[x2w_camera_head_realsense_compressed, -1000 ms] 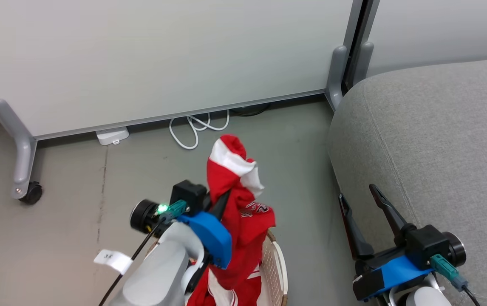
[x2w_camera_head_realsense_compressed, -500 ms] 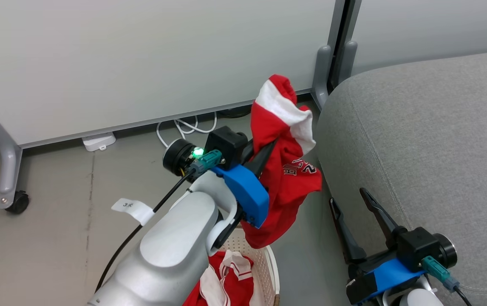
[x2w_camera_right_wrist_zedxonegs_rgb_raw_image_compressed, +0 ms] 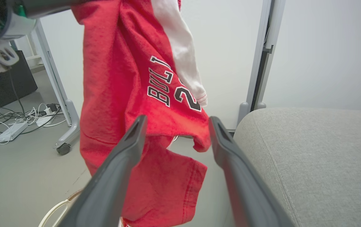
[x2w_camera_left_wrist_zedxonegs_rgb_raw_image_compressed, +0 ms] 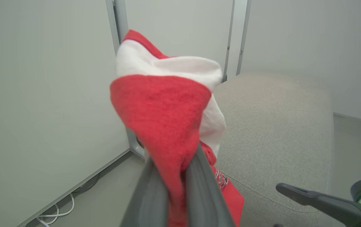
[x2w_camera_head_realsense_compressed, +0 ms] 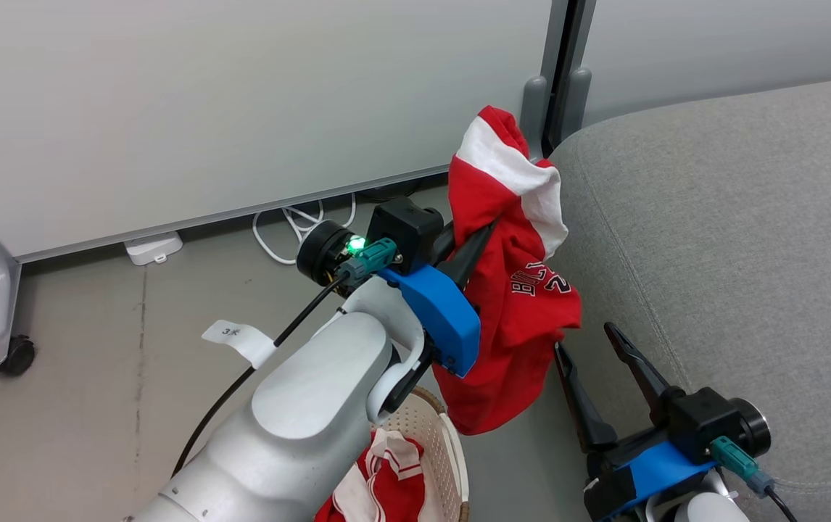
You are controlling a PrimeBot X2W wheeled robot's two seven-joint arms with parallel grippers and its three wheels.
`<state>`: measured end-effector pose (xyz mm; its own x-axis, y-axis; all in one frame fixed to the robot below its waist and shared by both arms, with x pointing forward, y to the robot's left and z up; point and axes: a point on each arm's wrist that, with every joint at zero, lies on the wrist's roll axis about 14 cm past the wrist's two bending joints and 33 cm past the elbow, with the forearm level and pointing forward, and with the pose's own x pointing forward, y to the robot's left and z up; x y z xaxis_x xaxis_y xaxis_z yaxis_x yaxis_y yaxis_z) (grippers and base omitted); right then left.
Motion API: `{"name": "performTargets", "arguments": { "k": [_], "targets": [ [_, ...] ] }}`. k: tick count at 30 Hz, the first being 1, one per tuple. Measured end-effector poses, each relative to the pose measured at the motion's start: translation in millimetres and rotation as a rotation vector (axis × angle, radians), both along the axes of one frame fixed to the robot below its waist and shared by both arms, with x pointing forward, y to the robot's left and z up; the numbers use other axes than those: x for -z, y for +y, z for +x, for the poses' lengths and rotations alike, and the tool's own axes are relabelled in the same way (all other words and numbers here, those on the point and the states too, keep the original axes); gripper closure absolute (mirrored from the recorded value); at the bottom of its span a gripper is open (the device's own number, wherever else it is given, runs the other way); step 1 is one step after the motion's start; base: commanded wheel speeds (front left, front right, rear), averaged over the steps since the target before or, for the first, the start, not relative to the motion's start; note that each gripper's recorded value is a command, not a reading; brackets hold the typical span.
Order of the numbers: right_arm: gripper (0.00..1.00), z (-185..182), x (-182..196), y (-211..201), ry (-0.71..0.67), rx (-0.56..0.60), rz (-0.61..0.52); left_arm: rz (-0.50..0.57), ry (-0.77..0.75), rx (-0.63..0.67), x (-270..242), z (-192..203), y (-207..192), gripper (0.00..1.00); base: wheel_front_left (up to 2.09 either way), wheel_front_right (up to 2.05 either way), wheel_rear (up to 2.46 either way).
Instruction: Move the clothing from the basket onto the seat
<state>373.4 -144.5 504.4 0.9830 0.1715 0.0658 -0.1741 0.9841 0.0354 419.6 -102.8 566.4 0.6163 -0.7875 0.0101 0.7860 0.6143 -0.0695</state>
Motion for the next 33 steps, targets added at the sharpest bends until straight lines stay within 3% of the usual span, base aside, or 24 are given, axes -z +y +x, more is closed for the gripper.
{"name": "performTargets", "arguments": {
  "k": [14,33],
  "targets": [
    [0.0,13,4,53,0.061,-0.168,-0.011,0.008,0.015,0.01,7,1,-4,1.0,0.0,0.0,0.0],
    [0.0,52,1,78,0.102,-0.262,-0.02,0.01,0.011,0.029,4,-8,-6,1.0,0.0,0.0,0.0]
  ]
}}
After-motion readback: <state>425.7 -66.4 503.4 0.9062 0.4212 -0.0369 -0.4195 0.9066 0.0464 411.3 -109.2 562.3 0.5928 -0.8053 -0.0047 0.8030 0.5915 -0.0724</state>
